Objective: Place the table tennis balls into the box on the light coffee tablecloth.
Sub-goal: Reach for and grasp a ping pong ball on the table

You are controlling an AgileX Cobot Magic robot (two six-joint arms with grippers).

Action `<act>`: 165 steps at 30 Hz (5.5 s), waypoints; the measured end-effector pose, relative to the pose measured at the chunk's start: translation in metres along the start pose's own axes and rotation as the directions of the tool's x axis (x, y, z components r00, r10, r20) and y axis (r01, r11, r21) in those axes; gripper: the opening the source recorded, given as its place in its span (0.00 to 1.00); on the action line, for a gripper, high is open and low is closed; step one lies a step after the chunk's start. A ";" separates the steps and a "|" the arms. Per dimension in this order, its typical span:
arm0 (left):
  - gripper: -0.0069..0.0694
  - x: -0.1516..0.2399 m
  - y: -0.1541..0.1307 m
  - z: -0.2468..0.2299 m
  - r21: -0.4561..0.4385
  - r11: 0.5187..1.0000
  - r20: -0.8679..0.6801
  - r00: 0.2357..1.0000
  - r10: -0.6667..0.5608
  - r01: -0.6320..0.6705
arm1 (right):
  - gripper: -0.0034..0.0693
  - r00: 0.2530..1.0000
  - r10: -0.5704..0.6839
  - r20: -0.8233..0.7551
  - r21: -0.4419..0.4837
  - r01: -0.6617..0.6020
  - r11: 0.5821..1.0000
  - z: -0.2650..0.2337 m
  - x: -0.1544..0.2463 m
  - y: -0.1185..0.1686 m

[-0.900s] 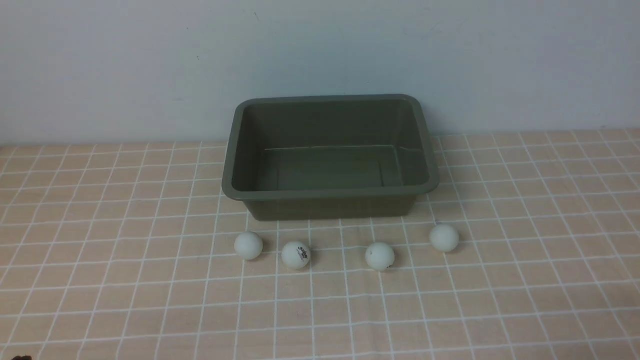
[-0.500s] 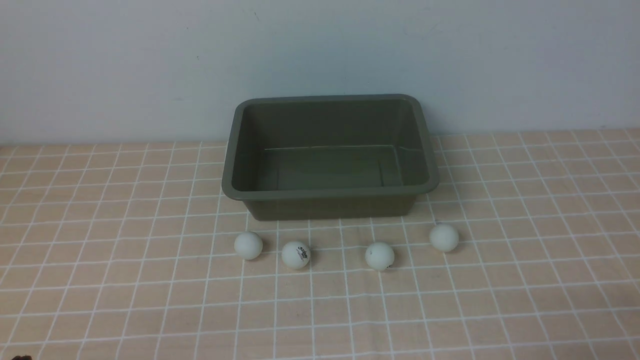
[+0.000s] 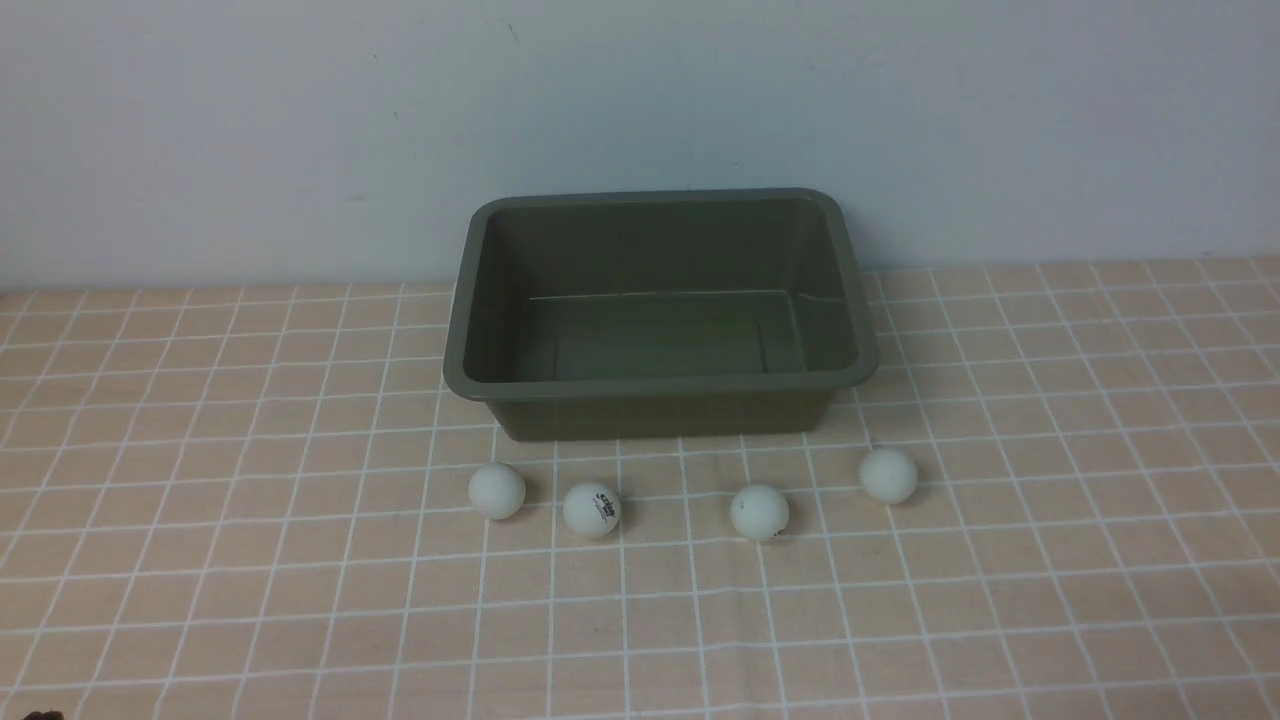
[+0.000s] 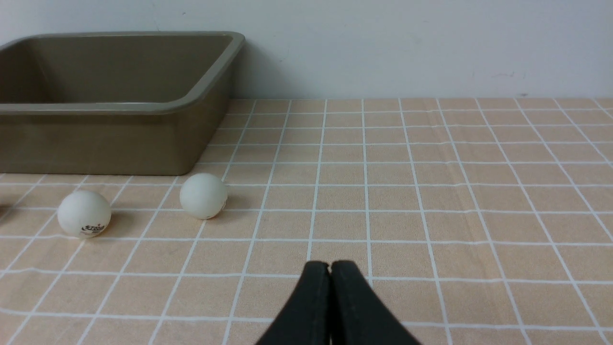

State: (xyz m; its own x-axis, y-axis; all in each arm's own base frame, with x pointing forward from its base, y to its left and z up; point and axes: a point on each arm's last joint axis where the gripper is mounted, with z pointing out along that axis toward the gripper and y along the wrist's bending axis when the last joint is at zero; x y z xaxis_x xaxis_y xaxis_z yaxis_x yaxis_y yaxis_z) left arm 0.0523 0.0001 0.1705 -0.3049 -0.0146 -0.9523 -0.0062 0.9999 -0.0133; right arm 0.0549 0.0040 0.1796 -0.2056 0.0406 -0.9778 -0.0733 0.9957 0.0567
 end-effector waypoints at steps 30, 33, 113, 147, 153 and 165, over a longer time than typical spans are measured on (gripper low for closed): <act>0.00 0.000 0.000 0.000 0.000 1.000 0.000 1.000 0.000 0.000 | 0.02 0.995 0.036 0.095 -0.015 -0.035 0.999 -0.021 -0.051 0.003; 0.00 0.000 0.000 0.000 0.000 1.000 0.000 1.000 0.000 0.000 | 0.02 0.993 0.039 0.110 -0.012 -0.038 0.999 -0.041 -0.080 0.004; 0.00 -0.021 -0.014 -0.003 0.280 0.677 0.051 0.693 -0.719 0.681 | 0.02 0.969 0.222 0.109 -0.143 -0.206 0.968 -0.079 -0.119 0.016; 0.00 -0.132 -0.020 0.017 0.230 0.951 -0.136 0.960 0.243 -0.208 | 0.02 0.974 0.201 0.104 -0.144 -0.185 0.972 -0.079 -0.118 0.016; 0.01 -0.142 -0.014 0.015 0.155 0.975 -0.163 0.969 0.184 -0.159 | 0.02 0.986 0.142 0.090 -0.137 -0.129 0.982 -0.079 -0.116 0.016; 0.46 -0.135 -0.014 0.016 0.168 0.980 -0.249 0.957 0.151 -0.110 | 0.02 0.994 -0.091 0.054 -0.373 0.104 0.922 -0.073 -0.115 0.040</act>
State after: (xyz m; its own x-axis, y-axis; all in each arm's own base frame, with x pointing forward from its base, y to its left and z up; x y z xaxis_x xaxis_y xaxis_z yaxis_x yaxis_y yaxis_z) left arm 0.1087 -0.0123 0.2942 -0.5298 0.1362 -0.8371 0.1880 0.9813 0.0406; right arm 0.0043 0.0331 0.3092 -0.1453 -0.0456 -0.9883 -0.4532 0.8911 0.0255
